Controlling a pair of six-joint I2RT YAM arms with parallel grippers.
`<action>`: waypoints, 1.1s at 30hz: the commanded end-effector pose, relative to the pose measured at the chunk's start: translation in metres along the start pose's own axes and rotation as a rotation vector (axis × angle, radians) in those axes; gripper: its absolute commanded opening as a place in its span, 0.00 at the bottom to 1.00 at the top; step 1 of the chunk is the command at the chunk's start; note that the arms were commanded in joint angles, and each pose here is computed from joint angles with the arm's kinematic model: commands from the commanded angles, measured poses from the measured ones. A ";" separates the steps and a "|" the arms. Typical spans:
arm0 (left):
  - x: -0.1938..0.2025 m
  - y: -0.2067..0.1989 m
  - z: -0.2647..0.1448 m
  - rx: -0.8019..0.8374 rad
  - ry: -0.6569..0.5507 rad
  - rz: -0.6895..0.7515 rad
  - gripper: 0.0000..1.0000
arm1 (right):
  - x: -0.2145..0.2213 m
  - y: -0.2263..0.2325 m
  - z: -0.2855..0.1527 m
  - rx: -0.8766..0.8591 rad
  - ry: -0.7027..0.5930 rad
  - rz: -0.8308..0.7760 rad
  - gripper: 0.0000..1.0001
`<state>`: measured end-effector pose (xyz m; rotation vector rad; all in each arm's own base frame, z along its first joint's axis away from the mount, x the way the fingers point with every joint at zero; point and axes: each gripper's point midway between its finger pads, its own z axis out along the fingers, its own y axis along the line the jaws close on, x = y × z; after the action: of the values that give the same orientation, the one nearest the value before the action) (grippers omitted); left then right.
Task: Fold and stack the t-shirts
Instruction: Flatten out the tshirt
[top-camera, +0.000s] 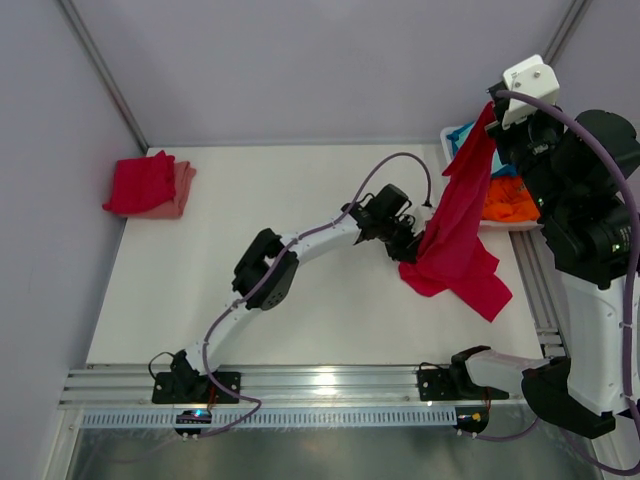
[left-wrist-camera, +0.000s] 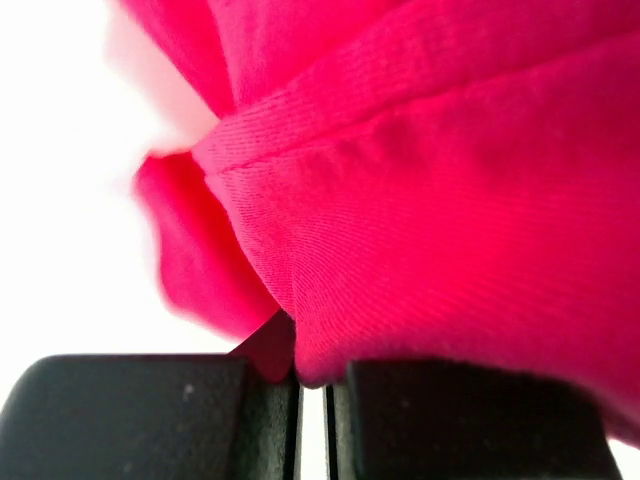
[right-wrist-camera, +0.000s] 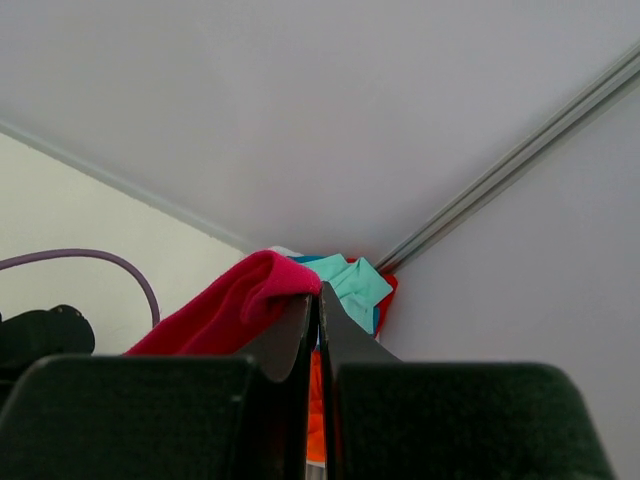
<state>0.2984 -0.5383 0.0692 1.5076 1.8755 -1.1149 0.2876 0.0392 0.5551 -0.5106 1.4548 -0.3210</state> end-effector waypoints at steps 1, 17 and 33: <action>-0.011 0.033 -0.050 -0.254 0.037 0.086 0.00 | -0.012 -0.014 -0.008 0.060 -0.051 -0.001 0.03; 0.002 0.150 -0.347 -1.192 0.185 0.031 0.00 | 0.049 0.016 0.005 0.029 0.074 -0.073 0.03; -0.028 0.076 -0.526 -1.658 0.365 0.162 0.00 | 0.148 0.075 0.026 -0.037 0.185 -0.185 0.03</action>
<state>0.4614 -0.1417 0.3318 0.7515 1.8436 0.7251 0.3254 0.0395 0.3504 -0.7436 1.7432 -0.4490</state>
